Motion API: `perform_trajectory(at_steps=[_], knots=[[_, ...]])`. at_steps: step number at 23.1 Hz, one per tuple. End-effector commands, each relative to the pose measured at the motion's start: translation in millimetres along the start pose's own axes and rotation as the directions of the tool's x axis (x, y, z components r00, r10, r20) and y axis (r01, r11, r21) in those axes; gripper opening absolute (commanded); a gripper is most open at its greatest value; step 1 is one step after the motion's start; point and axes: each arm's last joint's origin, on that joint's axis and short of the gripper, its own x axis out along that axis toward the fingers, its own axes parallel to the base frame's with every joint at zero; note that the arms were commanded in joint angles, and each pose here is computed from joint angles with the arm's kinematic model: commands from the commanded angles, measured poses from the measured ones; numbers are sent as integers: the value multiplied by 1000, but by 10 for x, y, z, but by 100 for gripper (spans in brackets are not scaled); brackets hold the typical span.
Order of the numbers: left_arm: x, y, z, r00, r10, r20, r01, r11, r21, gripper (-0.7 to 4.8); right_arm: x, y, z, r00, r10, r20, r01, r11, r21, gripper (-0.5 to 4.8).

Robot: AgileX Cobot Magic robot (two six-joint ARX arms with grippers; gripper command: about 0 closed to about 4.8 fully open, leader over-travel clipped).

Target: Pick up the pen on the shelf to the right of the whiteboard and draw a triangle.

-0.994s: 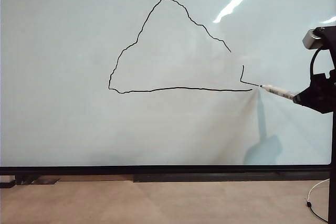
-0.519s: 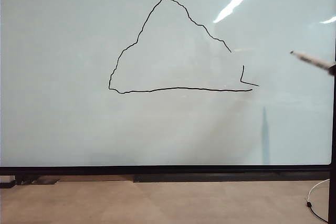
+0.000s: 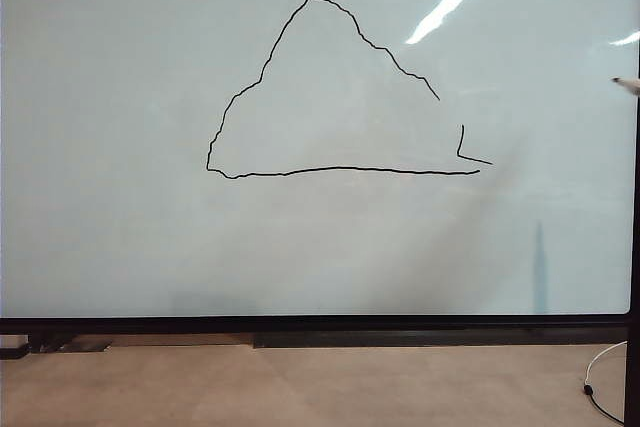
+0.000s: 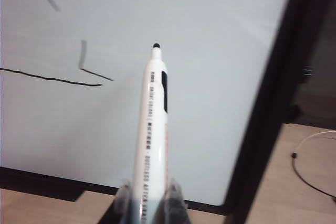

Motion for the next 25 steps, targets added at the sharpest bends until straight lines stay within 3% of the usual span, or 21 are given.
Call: perform_trajectory(at_steps=[1, 9, 18, 25], knots=[[-3, 1, 20, 1000, -2, 12, 2, 1000, 2, -5, -61, -72, 5, 1000, 19, 14, -19, 1000, -6, -5], [-3, 1, 20, 1000, -2, 12, 2, 1000, 2, -5, -159, -187, 84, 998, -9, 61, 11, 999, -30, -5], [-3, 1, 20, 1000, -2, 12, 2, 1000, 2, -5, -216, -125, 204, 994, 22, 109, -21, 1000, -14, -6], [-3, 1, 20, 1000, -2, 12, 2, 1000, 2, -5, -261, -2, 253, 995, -48, 90, 50, 998, -25, -5]])
